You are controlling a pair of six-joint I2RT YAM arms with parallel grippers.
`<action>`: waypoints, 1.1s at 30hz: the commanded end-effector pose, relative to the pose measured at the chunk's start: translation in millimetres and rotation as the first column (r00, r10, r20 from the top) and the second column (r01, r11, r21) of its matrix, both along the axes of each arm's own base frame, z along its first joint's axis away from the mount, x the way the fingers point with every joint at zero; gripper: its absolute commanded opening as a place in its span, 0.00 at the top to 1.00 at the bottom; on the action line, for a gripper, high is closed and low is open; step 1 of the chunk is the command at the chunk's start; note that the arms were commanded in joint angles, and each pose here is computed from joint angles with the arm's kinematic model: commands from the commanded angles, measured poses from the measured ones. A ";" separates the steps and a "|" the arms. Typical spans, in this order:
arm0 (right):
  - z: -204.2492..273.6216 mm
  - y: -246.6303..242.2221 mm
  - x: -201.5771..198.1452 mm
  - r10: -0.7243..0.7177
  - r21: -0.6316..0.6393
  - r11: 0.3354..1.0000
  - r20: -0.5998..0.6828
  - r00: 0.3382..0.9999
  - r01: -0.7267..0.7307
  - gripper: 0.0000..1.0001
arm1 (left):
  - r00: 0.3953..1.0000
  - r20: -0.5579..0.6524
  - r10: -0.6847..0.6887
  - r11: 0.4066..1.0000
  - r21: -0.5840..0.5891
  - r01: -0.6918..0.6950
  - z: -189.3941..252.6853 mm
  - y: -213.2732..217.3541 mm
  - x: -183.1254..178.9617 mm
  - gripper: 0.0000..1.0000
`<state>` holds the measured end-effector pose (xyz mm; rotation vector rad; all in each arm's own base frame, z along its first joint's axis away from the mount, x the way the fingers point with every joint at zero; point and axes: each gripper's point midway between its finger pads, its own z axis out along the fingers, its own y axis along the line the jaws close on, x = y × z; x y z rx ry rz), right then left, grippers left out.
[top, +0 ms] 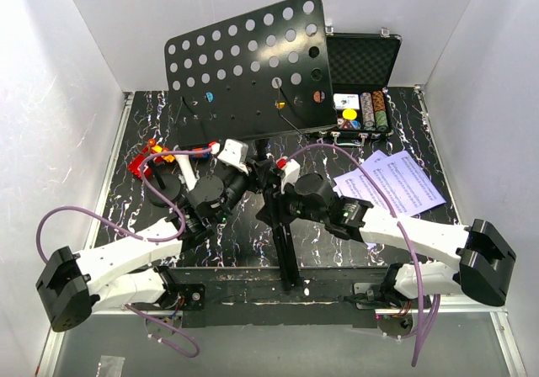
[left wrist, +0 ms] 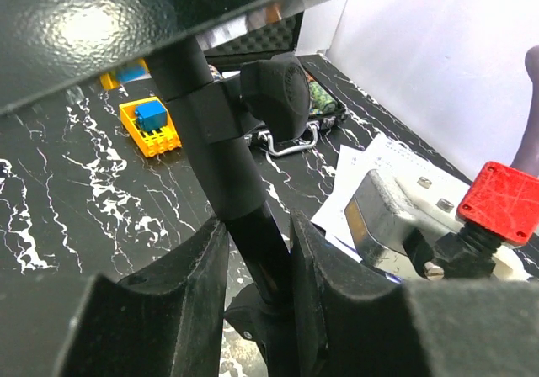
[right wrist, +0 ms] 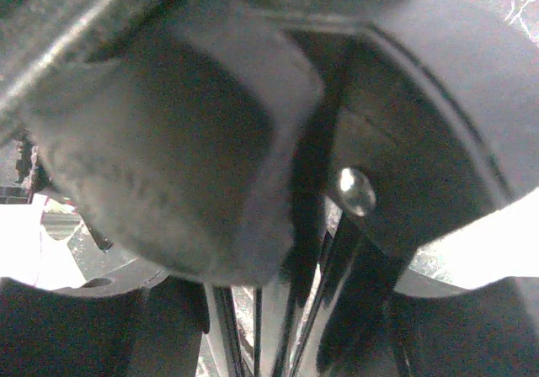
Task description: Pack up the instrument practice props
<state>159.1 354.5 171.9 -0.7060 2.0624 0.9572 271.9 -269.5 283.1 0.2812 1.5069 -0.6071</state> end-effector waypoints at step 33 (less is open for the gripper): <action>153.3 17.9 -49.6 0.285 0.482 0.856 -0.143 0.948 -0.184 0.99 | 0.978 0.085 0.188 0.949 0.242 -0.203 2.8 10.2 52.8 1.00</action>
